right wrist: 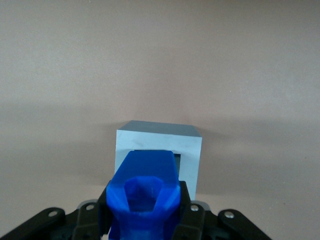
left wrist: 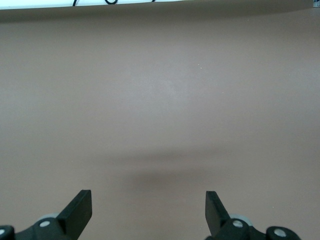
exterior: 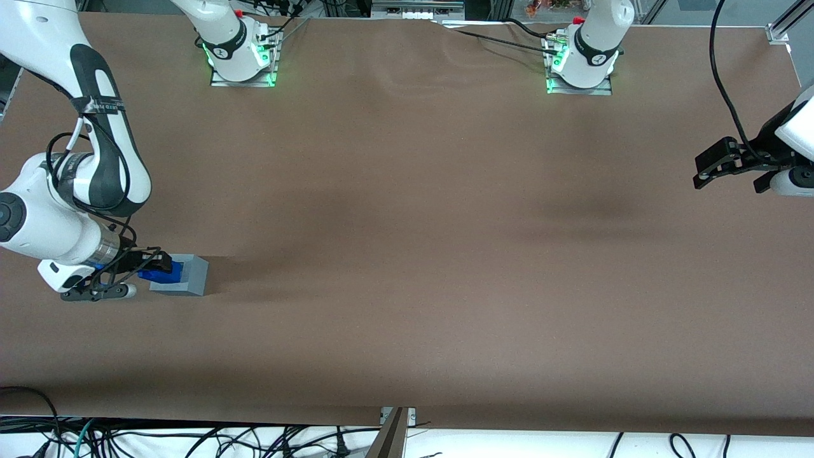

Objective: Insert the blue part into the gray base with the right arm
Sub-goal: 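Lower the blue block into the gray base's square hole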

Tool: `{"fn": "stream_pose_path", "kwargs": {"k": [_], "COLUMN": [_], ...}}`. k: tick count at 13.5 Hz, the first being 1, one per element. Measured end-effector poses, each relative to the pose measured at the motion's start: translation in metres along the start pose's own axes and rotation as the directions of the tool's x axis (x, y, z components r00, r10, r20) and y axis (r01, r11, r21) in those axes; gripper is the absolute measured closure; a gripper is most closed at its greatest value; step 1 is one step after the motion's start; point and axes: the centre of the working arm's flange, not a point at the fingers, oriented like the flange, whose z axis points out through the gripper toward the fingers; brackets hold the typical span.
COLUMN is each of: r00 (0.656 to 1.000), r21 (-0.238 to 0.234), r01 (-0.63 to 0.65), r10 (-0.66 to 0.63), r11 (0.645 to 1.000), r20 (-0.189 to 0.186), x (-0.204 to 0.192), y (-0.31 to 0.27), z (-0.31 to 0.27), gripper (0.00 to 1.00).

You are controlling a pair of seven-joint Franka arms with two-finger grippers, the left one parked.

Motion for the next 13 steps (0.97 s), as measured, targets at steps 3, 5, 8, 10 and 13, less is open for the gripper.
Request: {"fn": "stream_pose_path", "kwargs": {"k": [3, 5, 8, 10, 13], "r00": [1.000, 1.000, 1.000, 1.000, 1.000], "r21": [0.001, -0.004, -0.017, -0.019, -0.019], "r01": [-0.003, -0.005, -0.005, -0.008, -0.008], "r10": [0.003, 0.005, 0.005, 0.008, 0.008], "r11": [1.000, 1.000, 1.000, 1.000, 1.000], "r20": [0.007, 0.008, 0.003, -0.001, -0.003], "x": [-0.0019, -0.0025, -0.0030, -0.0032, -0.0029], "y": [-0.0001, 0.0023, 0.0074, 0.0093, 0.0093], "z": [0.0034, 0.0039, 0.0051, 0.0074, 0.0075], "gripper": [0.50, 0.50, 0.50, 0.50, 0.50]}}
